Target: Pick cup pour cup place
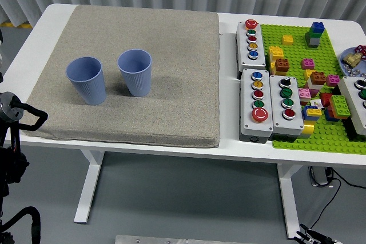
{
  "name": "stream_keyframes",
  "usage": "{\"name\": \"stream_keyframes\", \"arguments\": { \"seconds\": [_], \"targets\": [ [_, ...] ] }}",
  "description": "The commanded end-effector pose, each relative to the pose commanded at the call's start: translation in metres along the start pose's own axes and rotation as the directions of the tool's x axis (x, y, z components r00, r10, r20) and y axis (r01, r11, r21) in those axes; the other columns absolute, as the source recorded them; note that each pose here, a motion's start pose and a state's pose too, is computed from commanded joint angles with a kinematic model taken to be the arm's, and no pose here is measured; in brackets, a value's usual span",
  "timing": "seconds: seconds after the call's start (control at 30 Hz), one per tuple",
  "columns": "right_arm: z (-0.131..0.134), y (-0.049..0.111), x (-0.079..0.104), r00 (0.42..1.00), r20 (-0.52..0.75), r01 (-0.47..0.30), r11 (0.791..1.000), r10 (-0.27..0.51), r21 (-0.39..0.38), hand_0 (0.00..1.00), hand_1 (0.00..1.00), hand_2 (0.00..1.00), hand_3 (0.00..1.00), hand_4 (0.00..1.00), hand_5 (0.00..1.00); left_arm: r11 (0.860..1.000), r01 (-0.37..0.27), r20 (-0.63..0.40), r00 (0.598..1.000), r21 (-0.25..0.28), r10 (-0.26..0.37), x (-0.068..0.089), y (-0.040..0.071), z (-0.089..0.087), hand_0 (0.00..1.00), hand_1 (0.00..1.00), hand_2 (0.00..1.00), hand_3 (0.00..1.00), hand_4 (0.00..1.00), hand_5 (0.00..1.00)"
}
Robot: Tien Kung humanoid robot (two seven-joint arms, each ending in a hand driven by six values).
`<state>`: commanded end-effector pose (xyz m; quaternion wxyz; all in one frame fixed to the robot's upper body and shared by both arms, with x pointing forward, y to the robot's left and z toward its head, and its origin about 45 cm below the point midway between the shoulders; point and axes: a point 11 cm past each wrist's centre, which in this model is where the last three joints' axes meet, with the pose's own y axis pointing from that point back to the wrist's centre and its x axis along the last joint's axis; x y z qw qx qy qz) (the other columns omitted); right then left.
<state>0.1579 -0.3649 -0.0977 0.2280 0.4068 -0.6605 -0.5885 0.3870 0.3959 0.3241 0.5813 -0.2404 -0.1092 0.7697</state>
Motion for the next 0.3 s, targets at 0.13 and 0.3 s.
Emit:
{"name": "stream_keyframes", "arguments": {
  "seconds": [0.13, 0.3],
  "targets": [
    [-0.0005, 0.0, -0.0005, 1.0, 0.001, 0.001, 1.0, -0.001, 0.001, 0.765, 0.693, 0.73, 0.615, 0.229, 0.154, 1.0, -0.001, -0.001, 1.0, 0.0, 0.001, 0.0002, -0.0001, 0.0002, 0.711, 0.717, 0.787, 0.813, 0.882, 0.998],
    [-0.0009, 0.0, -0.0009, 1.0, 0.003, 0.002, 1.0, -0.002, 0.002, 0.765, 0.692, 0.729, 0.615, 0.23, 0.155, 1.0, 0.002, -0.005, 1.0, -0.003, -0.002, -0.0003, -0.0003, 0.0006, 0.711, 0.716, 0.787, 0.816, 0.886, 0.998]
  ]
}}
